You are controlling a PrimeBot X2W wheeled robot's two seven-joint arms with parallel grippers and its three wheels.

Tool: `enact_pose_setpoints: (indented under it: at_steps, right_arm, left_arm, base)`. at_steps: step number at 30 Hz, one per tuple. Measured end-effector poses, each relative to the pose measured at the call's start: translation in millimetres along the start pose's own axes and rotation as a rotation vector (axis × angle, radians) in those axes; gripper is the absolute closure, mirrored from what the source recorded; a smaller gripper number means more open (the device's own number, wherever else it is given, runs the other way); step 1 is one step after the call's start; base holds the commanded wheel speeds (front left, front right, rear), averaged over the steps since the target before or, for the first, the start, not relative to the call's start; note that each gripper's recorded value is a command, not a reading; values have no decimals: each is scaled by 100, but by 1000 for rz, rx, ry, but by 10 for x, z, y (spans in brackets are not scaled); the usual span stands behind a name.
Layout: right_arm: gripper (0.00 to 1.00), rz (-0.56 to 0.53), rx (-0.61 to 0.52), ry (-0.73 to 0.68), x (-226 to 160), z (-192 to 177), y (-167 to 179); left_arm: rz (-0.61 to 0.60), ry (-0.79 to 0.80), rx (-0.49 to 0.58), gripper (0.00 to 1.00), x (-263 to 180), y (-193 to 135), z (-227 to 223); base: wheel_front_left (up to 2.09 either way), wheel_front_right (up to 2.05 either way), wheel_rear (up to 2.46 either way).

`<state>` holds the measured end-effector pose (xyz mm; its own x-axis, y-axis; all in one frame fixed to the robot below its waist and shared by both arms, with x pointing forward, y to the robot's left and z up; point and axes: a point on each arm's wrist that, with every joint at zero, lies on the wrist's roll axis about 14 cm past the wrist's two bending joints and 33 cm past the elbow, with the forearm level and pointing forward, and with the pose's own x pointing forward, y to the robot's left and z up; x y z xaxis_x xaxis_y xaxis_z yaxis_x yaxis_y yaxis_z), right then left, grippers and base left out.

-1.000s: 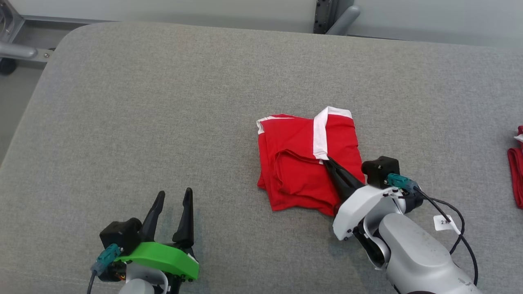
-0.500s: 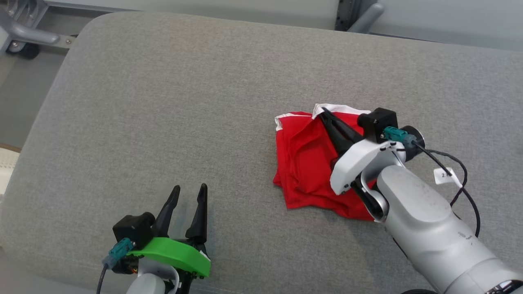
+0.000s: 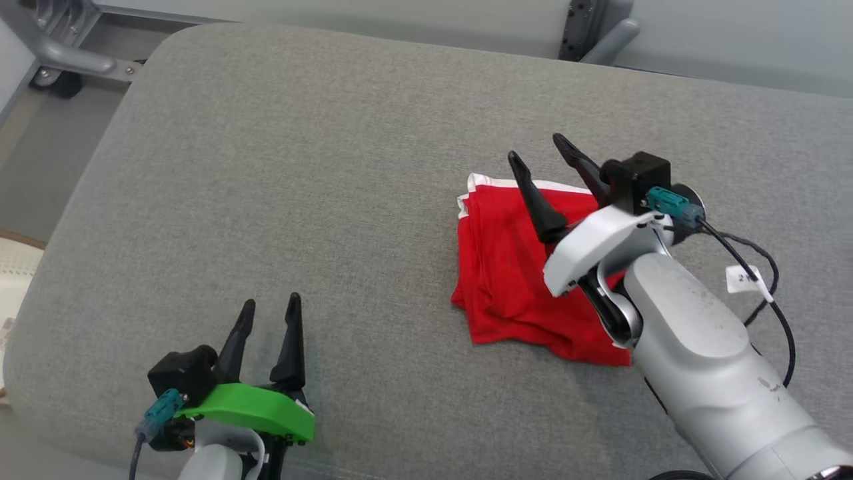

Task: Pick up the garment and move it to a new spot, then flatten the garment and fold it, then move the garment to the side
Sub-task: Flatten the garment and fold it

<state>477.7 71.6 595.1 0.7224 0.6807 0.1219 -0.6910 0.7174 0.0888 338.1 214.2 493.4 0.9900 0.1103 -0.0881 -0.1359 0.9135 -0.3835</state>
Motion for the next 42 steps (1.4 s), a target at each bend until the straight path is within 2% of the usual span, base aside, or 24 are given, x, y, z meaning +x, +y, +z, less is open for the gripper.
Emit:
enact_pose_setpoints:
  at_steps: [7,13,16,26,42]
  right_arm:
    - [0,-216,4,55,-673,-233,-624]
    - [0,-376,-14,107,-1346,-414,-957]
    - [0,-464,-25,94,-1644,-373,-1112]
    - [0,-618,-35,56,-2264,-276,-1157]
    - [0,-655,-25,-4,-2485,-144,-977]
  left_arm:
    - [-37,-12,34,0,139,-103,36]
    - [-100,11,51,0,232,-308,-53]
    - [-132,17,59,0,279,-413,-79]
    - [-176,39,83,0,262,-559,-174]
    - [-165,17,134,0,77,-496,-111]
  base:
    - [0,0,0]
    - [0,0,0]
    - [0,0,0]
    - [0,0,0]
    - [0,0,0]
